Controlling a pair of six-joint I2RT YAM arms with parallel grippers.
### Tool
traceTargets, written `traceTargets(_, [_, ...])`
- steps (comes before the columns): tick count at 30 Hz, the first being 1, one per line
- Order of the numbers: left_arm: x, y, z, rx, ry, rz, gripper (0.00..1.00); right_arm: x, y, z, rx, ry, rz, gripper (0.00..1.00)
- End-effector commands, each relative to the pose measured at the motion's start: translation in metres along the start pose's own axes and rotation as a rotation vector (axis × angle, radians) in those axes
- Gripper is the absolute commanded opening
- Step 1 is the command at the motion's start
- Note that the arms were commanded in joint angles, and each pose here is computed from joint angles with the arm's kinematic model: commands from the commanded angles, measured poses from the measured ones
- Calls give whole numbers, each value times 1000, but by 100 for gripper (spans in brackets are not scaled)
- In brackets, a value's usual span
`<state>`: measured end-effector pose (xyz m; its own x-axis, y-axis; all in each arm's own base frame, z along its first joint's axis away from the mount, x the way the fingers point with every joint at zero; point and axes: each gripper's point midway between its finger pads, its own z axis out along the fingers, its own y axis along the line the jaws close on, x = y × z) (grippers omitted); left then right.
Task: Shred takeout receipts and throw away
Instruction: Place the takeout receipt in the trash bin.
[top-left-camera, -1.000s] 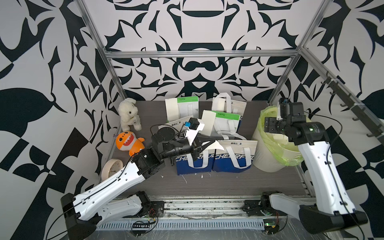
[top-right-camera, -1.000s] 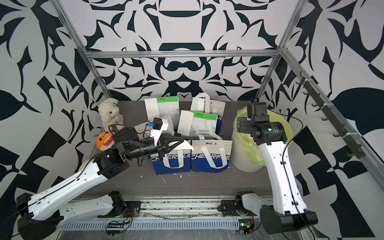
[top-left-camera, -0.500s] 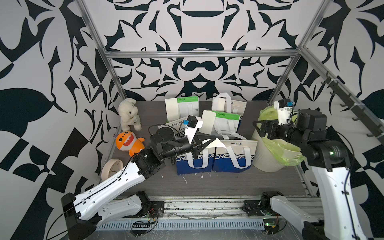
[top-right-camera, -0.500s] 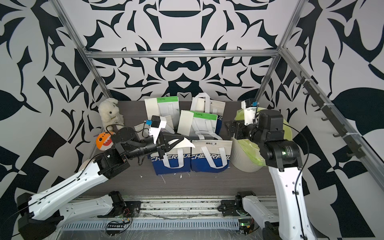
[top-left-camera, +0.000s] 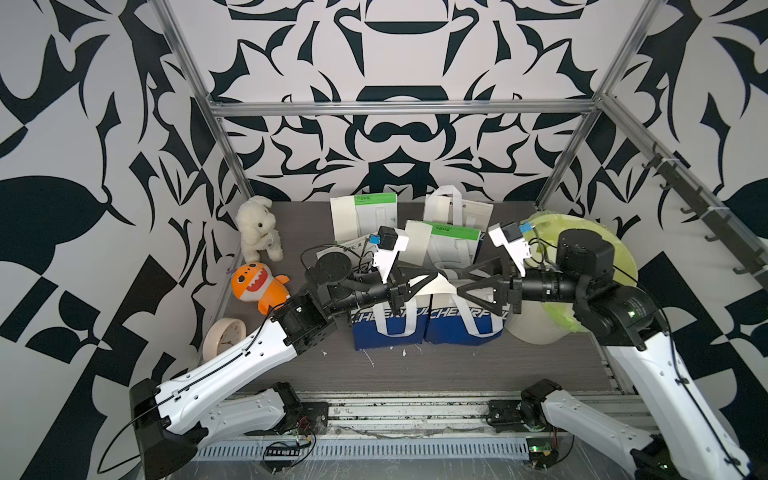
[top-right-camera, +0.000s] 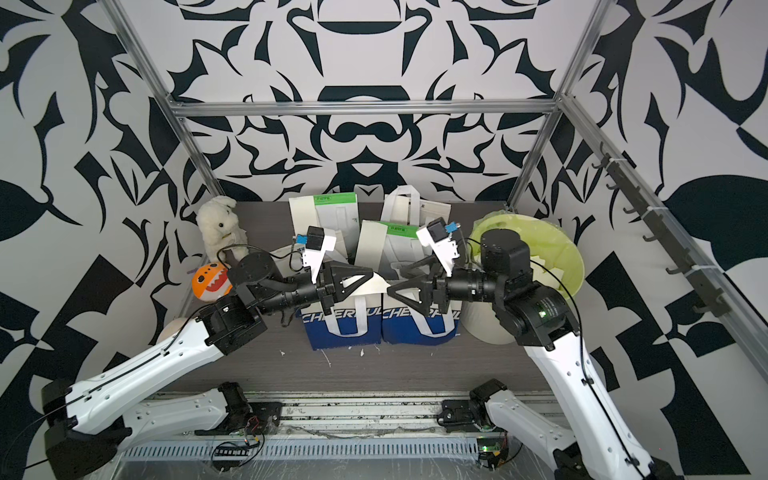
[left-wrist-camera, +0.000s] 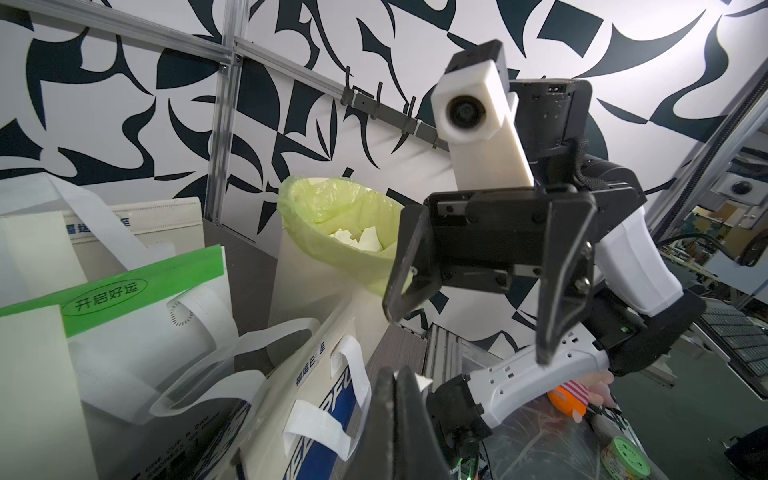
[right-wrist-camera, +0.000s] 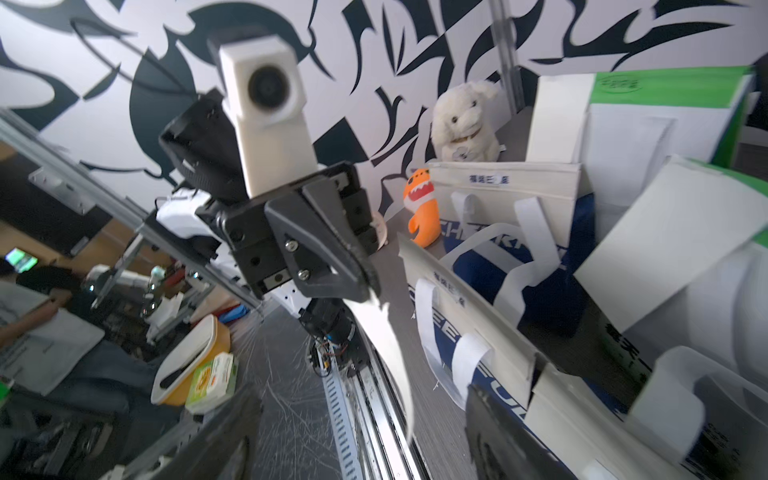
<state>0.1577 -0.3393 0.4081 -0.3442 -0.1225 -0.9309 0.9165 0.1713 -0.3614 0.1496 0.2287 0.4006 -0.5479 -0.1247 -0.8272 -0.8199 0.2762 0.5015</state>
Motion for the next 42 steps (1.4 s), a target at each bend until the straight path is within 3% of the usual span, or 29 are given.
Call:
traceTargets(1, [-1,-5,2,27,-9,-13,0,-2,-1,14,28,21,-67,74])
traceTargets(5, [-1,-5,3,29,-6,-19,0,2,-2,28,23,56,-67,67])
traceTargets(10, [0,-6,1,34,-5,-17,0,2,-2,34,22,71,-51,51])
traceTargets(13, [2,-5,0,31,-2,-16,0,-2,-1,35,18,52,-48,31])
traceTargets(15, [3,-4,1,28,0,-16,0,-7,1,34,15,23,-48,7])
traceTargets(16, [3,-4,1,27,0,-16,0,-10,1,33,15,6,-44,0])
traceTargets(20, [5,-1,1,13,6,-11,2,-19,-5,29,68,-62,-17,0])
traceTargets(21, [5,-1,0,8,5,-6,18,-20,-11,27,106,-72,-10,0])
traceTargets(22, [3,0,-2,-5,2,2,41,-21,-18,25,158,-81,3,0])
traceTargets(24, [-1,3,-7,-41,-7,25,66,-21,-32,18,255,-86,24,0])
traceTargets(25, [-4,6,-11,-75,-15,40,92,-21,-41,12,321,-91,34,0])
traceTargets(26, [-6,11,-17,-120,-23,64,100,-22,-49,5,389,-94,41,0])
traceTargets(30, [-25,34,-48,-341,-65,179,99,-27,-87,-41,736,-147,106,0])
traceTargets(33, [-34,53,-76,-518,-95,240,100,-24,-110,-102,1088,-162,145,0])
traceTargets(35, [-30,60,-88,-585,-56,264,99,-19,-113,-142,1277,-142,151,0])
traceTargets(38, [-21,62,-94,-604,-4,273,99,-9,-113,-180,1440,-89,166,0])
traceTargets(42, [-13,61,-88,-569,12,267,99,3,-125,-201,1540,-41,215,0])
